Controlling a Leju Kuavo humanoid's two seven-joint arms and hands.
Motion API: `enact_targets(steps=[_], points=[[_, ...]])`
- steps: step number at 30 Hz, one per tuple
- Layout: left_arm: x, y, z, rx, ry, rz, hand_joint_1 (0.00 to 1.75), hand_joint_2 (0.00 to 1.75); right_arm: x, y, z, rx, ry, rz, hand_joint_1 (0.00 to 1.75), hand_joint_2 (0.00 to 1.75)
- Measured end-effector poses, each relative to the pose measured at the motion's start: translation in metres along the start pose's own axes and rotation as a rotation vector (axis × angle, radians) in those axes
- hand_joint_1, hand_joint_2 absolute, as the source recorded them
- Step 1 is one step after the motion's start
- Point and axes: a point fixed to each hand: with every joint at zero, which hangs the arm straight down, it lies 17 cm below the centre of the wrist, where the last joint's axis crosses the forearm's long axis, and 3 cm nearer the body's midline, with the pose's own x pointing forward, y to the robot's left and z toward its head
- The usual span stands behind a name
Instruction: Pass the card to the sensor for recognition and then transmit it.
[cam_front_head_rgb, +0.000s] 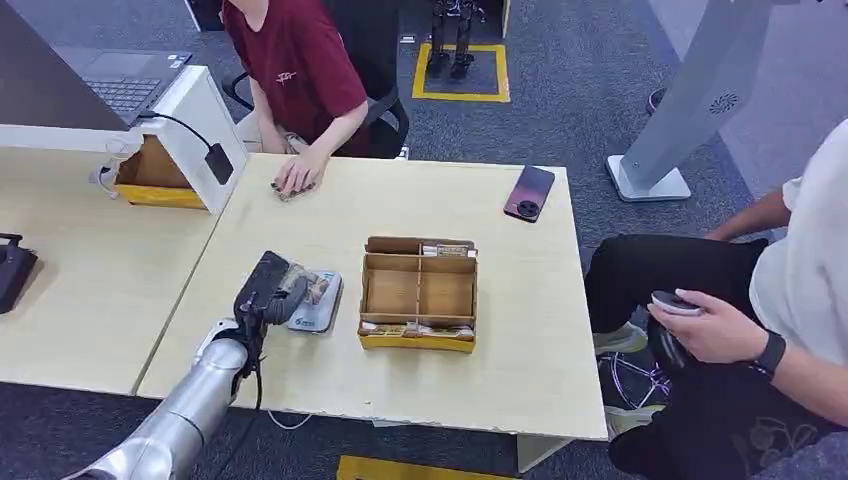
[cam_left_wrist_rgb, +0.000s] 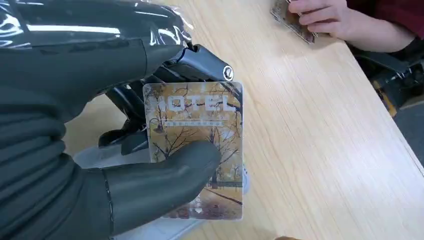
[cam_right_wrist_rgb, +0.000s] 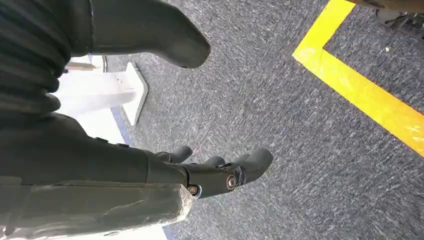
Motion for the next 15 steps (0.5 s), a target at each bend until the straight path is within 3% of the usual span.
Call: enact_targets(steps=[15], points=[[-0.012,0.007,-0.006,0.073,0.043,-0.077,1.75,1.75,0.000,0.000,0.000,0.002,0.000,0.015,0.00,1.75]])
